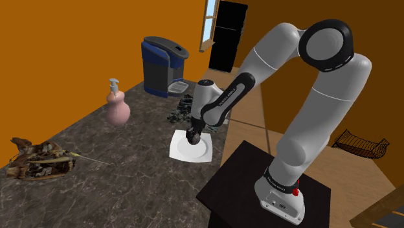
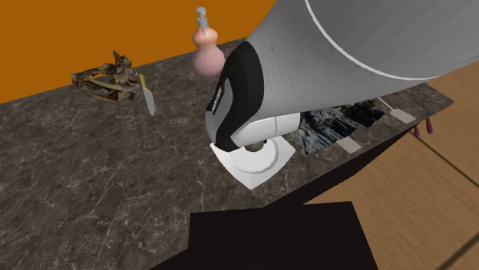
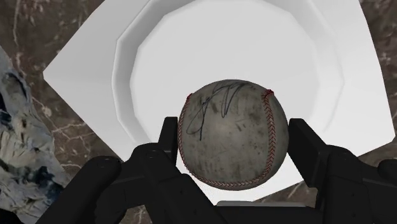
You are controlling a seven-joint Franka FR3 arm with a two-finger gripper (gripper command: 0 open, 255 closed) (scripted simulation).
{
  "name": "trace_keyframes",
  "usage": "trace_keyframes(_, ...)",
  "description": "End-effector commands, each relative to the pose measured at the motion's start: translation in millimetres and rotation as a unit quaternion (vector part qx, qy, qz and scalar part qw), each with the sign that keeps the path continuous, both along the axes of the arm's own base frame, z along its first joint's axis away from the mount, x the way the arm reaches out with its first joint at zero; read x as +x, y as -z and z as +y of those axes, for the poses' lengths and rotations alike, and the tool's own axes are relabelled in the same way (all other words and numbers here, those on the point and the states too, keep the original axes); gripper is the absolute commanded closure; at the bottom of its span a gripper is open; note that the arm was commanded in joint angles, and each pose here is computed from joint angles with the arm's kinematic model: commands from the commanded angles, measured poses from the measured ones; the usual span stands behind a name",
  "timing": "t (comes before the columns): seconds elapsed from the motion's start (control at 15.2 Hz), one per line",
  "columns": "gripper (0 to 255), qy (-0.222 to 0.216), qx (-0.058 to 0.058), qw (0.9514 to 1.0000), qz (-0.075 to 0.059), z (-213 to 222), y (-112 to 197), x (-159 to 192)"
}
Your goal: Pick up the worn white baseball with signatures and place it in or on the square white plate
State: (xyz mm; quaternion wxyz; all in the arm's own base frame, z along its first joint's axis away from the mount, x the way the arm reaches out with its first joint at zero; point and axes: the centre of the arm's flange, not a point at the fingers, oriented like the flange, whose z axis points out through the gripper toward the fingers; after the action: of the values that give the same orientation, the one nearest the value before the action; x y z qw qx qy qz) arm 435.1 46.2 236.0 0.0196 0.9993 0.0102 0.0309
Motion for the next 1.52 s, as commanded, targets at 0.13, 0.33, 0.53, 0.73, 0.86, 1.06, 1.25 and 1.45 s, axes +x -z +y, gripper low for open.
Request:
trace_keyframes(0.13, 255, 0.0, 0.0, 1.0, 0.0, 0, 23, 0)
trace_keyframes(0.33, 255, 0.0, 0.0, 1.0, 0.0, 0, 23, 0)
trace_keyframes(0.53, 255, 0.0, 0.0, 1.0, 0.0, 0, 23, 0)
trace_keyframes(0.73, 0, 0.0, 0.0, 1.0, 0.0, 0, 23, 0)
trace_keyframes(0.86, 0, 0.0, 0.0, 1.0, 0.0, 0, 23, 0)
trace_keyframes(1.06, 0, 0.0, 0.0, 1.0, 0.0, 0, 23, 0)
trace_keyframes(1.25, 0, 0.0, 0.0, 1.0, 0.0, 2, -16, -3)
trace_keyframes(1.45, 0, 0.0, 0.0, 1.0, 0.0, 2, -26, -3)
